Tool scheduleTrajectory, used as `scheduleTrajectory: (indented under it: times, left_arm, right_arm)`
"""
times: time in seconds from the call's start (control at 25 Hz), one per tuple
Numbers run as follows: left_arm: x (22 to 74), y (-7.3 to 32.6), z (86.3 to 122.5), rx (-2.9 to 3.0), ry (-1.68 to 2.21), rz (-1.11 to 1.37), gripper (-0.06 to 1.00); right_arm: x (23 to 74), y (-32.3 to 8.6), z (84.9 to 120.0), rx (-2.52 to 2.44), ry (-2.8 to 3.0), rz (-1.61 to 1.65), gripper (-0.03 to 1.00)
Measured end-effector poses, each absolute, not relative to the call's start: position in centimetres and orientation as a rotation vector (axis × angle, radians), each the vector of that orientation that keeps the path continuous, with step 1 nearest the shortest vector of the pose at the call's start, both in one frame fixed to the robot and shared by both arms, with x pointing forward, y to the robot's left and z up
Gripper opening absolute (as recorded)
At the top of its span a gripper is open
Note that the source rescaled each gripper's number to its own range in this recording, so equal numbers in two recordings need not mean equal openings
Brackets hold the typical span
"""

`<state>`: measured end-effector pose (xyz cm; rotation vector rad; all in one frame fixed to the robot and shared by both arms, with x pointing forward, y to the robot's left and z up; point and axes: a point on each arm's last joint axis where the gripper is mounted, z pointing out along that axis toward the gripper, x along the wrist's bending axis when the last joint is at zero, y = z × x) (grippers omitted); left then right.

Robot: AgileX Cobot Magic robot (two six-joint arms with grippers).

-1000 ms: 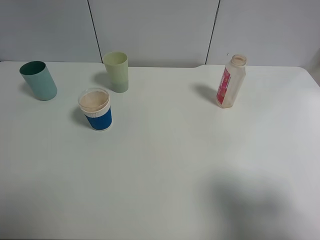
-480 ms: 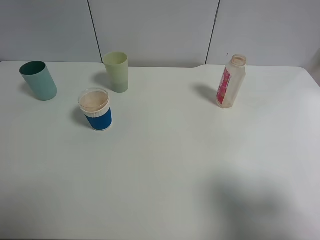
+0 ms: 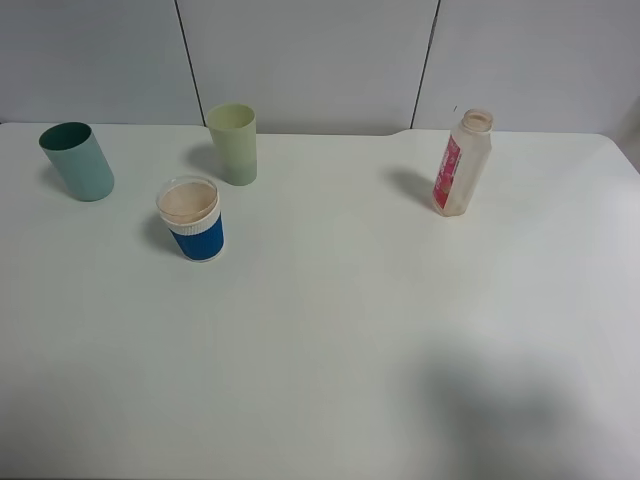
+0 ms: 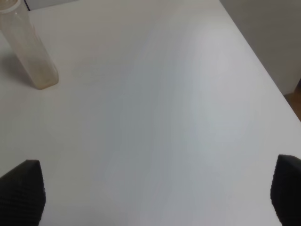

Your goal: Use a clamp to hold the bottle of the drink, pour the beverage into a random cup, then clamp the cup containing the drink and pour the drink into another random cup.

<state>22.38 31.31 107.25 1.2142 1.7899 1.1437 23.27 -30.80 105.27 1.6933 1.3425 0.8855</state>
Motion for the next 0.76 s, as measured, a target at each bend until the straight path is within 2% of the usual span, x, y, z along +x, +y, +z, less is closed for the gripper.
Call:
scheduleTrajectory:
  times: [0.36, 0.76]
  left_arm:
    - [23.0, 30.5, 105.5, 1.227, 1.849, 1.062, 0.59]
    - [23.0, 30.7, 105.4, 1.198, 1.871, 1.076, 0.59]
  right_arm:
    - [23.3, -30.8, 105.3, 1.693, 1.343, 0.885, 0.97]
    - [23.3, -30.8, 105.3, 1.693, 1.343, 0.885, 0.97]
